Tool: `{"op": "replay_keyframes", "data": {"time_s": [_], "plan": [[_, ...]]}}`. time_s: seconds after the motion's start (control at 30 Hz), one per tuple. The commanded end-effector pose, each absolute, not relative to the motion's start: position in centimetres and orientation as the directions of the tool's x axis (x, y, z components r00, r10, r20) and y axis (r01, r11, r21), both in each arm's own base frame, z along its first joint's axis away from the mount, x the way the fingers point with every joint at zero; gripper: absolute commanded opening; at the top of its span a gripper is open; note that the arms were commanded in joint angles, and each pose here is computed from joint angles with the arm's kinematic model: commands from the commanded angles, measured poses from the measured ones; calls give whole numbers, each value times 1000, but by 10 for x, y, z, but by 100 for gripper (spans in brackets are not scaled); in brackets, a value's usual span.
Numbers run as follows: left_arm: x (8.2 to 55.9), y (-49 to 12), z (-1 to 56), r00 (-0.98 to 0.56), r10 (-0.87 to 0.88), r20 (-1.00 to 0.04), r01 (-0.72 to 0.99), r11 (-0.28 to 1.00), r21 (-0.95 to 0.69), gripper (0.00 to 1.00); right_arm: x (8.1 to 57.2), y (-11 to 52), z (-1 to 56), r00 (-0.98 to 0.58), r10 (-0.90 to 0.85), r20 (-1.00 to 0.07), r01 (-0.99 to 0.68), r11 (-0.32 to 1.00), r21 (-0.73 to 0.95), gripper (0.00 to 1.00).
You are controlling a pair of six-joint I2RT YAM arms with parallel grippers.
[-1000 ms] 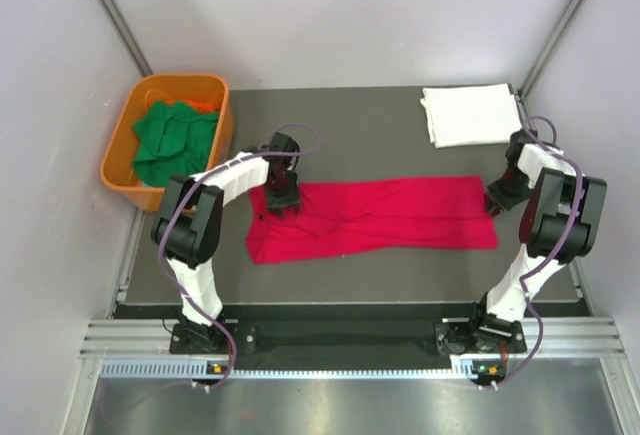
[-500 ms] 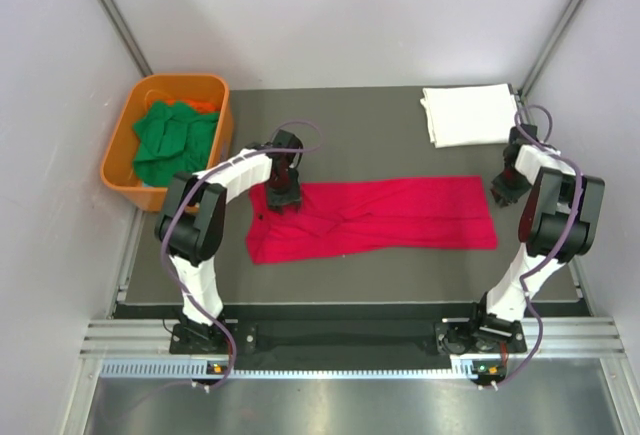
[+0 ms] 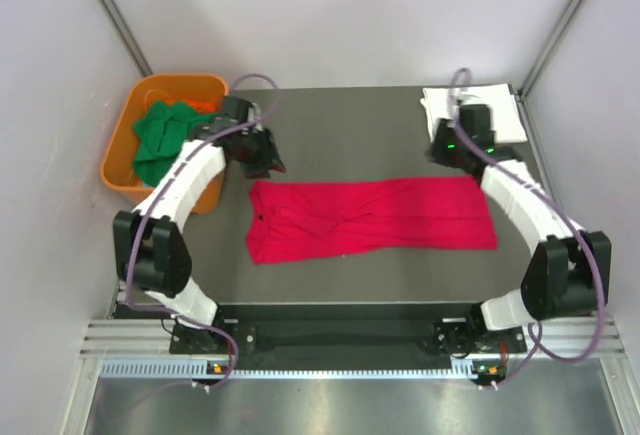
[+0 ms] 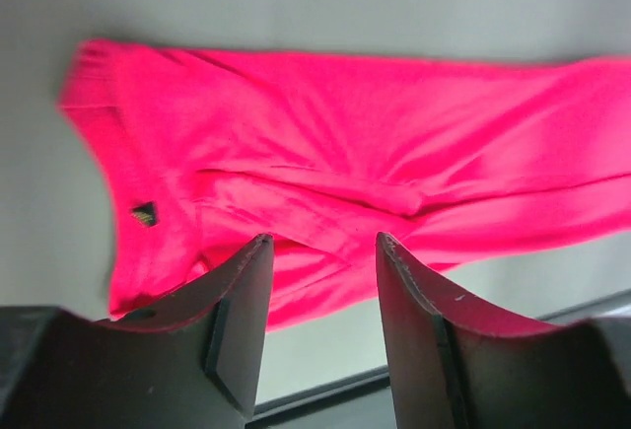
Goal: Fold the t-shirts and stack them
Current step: Fold the tshirt
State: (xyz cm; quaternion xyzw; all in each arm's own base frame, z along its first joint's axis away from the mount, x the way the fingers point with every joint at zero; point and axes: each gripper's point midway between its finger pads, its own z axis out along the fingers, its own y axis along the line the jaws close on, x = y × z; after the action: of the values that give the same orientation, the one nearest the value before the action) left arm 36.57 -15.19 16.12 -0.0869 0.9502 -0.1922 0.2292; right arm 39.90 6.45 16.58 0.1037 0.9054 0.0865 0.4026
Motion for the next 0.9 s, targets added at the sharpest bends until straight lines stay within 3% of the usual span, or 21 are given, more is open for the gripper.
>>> {"op": "replay_keyframes", "data": {"time_s": [0.0,0.07,0.27,0.4,0.6,0.87], "plan": [[370,-127,202,-827,-400,-395,-109,804,-585,51,382,190,208,-458,-72,-886,-452,877,163,43],[383,-111,226,-765,-477,-432,-96,748,-657,51,362,239,206,-387,-194,-901,-587,806,78,43],[425,-83,288,-585,-634,-505,-61,656,-752,50,325,339,184,-272,-329,-904,-782,623,8,43],[448,-66,303,-535,-703,-469,-105,606,-789,50,316,395,147,-241,-470,-849,-850,524,-48,42],[464,-51,300,-524,-733,-434,-130,572,-810,50,309,441,107,-198,-580,-790,-896,434,-94,41],[455,-50,284,-545,-716,-435,-143,591,-794,50,291,453,77,-108,-703,-703,-892,381,-244,37]]}}
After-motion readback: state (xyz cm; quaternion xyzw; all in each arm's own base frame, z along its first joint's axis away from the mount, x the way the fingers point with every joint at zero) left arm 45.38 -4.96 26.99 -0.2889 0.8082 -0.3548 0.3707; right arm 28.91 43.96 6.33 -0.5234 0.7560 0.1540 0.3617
